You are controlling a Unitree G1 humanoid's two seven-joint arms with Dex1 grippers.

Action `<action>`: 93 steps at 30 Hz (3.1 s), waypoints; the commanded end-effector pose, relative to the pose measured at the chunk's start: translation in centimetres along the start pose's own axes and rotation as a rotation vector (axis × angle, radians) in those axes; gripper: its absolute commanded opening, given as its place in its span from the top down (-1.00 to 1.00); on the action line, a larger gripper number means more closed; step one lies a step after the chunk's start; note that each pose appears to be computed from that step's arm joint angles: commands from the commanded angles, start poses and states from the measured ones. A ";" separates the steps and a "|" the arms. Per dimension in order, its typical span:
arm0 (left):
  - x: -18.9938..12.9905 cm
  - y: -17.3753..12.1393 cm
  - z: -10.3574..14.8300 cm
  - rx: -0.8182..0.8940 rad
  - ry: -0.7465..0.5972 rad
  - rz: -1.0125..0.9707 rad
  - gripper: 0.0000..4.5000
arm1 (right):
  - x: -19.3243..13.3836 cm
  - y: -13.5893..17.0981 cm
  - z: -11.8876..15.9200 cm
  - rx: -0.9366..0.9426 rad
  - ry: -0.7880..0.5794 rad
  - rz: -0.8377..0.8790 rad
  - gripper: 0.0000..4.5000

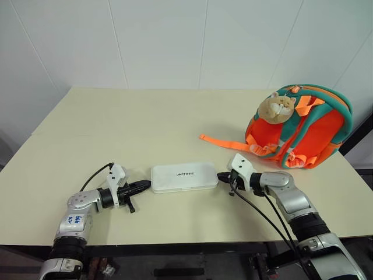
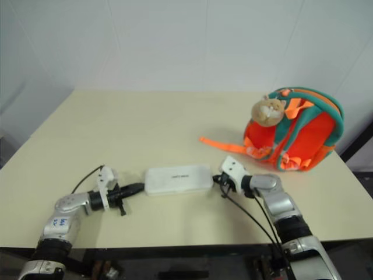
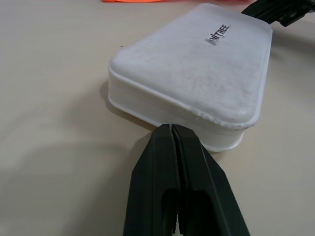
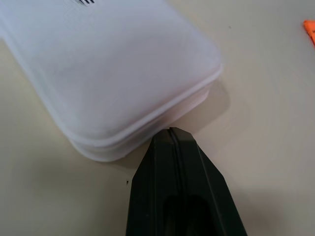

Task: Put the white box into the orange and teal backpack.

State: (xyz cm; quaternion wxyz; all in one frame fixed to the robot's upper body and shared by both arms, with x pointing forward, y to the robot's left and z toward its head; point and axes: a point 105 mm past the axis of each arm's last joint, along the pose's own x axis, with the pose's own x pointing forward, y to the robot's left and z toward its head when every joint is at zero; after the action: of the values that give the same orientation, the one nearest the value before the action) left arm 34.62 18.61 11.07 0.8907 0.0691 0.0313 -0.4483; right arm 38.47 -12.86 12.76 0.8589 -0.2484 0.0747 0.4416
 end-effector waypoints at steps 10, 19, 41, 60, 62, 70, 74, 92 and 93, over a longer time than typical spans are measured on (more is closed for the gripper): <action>0.5 -0.2 0.9 0.021 -0.038 0.017 0.97 | -0.6 0.8 0.8 0.024 0.002 0.028 1.00; -0.9 0.2 1.2 0.030 -0.020 0.029 0.97 | -1.9 0.5 -0.7 0.058 0.125 0.027 1.00; -2.8 1.3 3.1 -0.615 0.114 -0.098 -0.98 | -3.8 -2.9 4.3 0.653 0.007 0.101 -1.00; 2.7 -0.9 1.3 -0.834 0.205 -0.180 -0.98 | -1.6 0.8 3.9 0.731 0.076 0.196 -1.00; 3.3 -1.0 1.0 -0.851 0.198 -0.173 -0.98 | -1.2 1.3 4.0 0.745 0.076 0.214 -1.00; 4.5 -1.5 1.0 -0.886 0.158 -0.182 -0.98 | -0.4 2.5 4.4 0.751 0.074 0.252 -1.00; 4.9 -1.8 1.2 -0.912 0.129 -0.203 -0.98 | -0.2 2.8 4.4 0.741 0.071 0.254 -1.00; 1.7 -1.1 4.2 -1.001 0.139 -0.243 0.14 | -2.1 3.2 2.4 0.692 0.083 0.221 -1.00; 1.5 -1.1 4.2 -0.999 0.142 -0.238 0.29 | -2.3 3.1 2.4 0.690 0.072 0.214 -1.00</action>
State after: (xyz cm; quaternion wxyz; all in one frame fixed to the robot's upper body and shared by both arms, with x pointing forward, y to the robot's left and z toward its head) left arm 34.92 15.67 14.87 0.7473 -0.3492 0.3059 -0.4754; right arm 34.56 -11.41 13.92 0.8329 0.0512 0.2897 0.4688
